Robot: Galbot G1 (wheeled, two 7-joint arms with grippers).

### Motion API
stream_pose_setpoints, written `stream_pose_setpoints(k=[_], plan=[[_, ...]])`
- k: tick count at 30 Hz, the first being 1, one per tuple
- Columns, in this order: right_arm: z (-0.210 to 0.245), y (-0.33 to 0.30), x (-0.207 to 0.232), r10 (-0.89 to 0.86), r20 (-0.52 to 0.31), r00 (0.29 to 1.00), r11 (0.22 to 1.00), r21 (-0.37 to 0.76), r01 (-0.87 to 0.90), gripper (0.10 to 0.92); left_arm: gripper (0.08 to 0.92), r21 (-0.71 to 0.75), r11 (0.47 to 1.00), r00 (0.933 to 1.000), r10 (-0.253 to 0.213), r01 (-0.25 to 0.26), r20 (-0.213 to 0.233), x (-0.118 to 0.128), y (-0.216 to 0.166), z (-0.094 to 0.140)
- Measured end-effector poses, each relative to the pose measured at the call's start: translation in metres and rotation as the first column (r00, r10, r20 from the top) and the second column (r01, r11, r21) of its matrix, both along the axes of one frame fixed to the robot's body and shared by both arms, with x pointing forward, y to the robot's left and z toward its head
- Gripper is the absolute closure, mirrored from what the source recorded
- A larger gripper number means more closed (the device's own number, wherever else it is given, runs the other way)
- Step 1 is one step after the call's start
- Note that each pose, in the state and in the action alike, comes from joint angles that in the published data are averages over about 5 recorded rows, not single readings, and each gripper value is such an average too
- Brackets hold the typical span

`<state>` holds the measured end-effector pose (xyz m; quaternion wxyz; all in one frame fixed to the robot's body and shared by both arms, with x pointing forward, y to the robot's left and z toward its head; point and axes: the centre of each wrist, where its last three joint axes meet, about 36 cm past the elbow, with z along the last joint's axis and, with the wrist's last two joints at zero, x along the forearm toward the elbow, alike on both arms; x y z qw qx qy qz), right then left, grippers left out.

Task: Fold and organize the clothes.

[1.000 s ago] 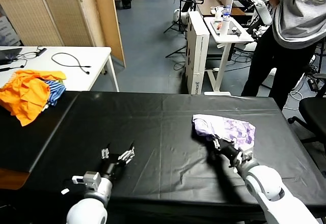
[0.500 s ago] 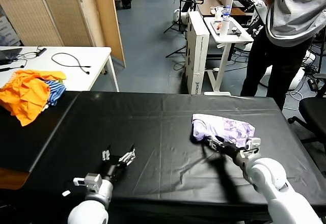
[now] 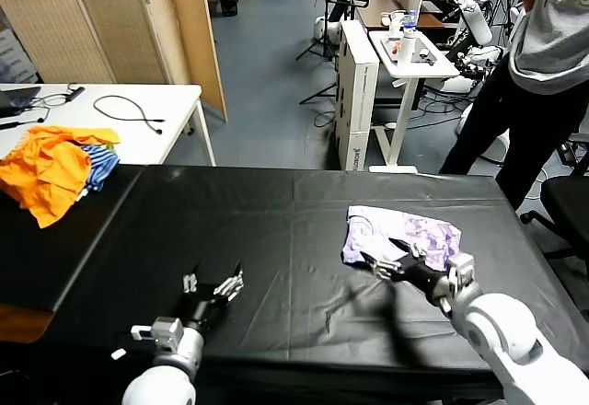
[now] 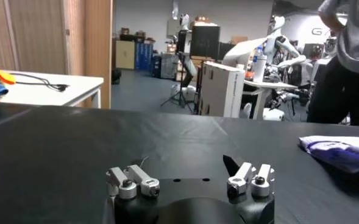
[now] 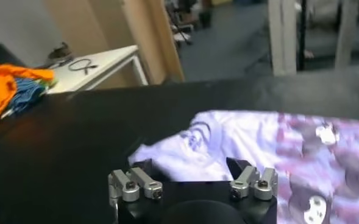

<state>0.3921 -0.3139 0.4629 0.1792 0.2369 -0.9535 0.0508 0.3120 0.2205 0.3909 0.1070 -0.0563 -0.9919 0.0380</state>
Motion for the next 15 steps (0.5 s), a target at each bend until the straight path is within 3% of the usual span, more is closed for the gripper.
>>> stream_pose_setpoints(k=[3, 7, 11, 15], plan=[[0.0, 0.0, -0.011, -0.026, 0.087, 0.996, 0.999, -0.034, 0.029, 0.115, 0.092, -0.001, 1.0, 1.0, 0.003, -0.003, 0.005, 0.001, 0.001, 0.002], [-0.01, 0.001, -0.023, -0.116, 0.148, 0.982, 0.993, 0.034, 0.112, 0.115, 0.092, -0.005, 1.0, 0.9999, 0.002, -0.002, 0.014, 0.001, 0.003, 0.007], [-0.024, 0.002, -0.035, -0.229, 0.16, 0.96, 0.971, 0.1, 0.215, 0.115, 0.092, -0.004, 1.0, 0.9999, -0.005, 0.005, 0.016, -0.004, 0.009, 0.012], [-0.039, -0.002, -0.051, -0.328, 0.114, 0.938, 0.941, 0.128, 0.313, 0.115, 0.092, 0.017, 1.0, 0.9998, -0.012, 0.011, 0.015, -0.01, 0.018, 0.013]])
